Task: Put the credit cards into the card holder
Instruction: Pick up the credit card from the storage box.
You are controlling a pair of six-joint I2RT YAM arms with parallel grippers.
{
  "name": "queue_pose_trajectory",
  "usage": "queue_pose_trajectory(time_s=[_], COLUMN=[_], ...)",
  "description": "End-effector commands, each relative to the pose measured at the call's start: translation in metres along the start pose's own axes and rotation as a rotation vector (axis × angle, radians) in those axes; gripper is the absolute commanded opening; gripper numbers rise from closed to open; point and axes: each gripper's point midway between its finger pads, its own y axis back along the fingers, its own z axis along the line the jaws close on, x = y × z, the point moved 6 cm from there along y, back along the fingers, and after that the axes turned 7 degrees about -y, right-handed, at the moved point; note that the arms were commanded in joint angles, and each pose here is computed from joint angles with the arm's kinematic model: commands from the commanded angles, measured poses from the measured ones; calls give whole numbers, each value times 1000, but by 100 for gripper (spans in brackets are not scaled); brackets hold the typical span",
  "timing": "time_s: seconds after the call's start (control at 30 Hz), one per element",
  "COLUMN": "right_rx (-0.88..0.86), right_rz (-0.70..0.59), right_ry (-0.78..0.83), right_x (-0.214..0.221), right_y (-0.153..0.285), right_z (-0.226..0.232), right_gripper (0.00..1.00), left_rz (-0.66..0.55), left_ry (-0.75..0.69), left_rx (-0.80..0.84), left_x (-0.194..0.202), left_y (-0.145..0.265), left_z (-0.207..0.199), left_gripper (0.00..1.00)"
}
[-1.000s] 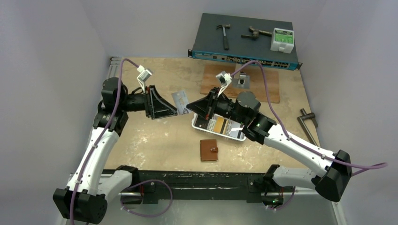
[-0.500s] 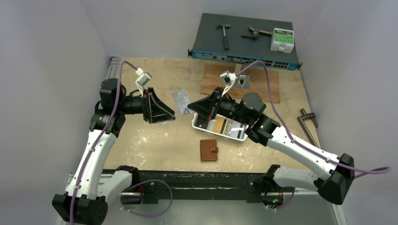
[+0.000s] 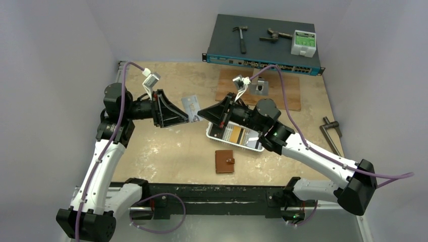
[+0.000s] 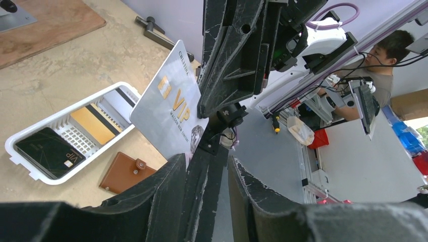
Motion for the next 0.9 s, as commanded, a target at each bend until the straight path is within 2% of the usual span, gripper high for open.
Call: queue_pose_trajectory(time_s=[0.0, 0.2, 0.43, 0.67, 0.73, 0.87], right_rx=[-68, -43, -44, -50, -60, -76], right_rz=[-26, -29, -20, -15, -27, -42], right_ry=[14, 36, 25, -4, -3, -16], right_x=[-8, -8, -6, -3, -6, -8], right_y=[4, 13, 15, 3, 0, -4], right_z=[16, 17, 18, 10, 11, 12], right_gripper=[0, 0, 0, 0, 0, 0], left_rz=[-16, 3, -20, -66, -75, -65], left_ry=[-60, -71, -67, -27, -31, -6], left_rx=[-1, -36, -38, 0, 9, 19], left_x=[-6, -5, -11, -21, -21, -20], left_y=[2, 4, 2, -3, -3, -3], left_z=[-5, -4, -3, 0, -1, 0], left_gripper=[36, 52, 56, 48, 43, 26])
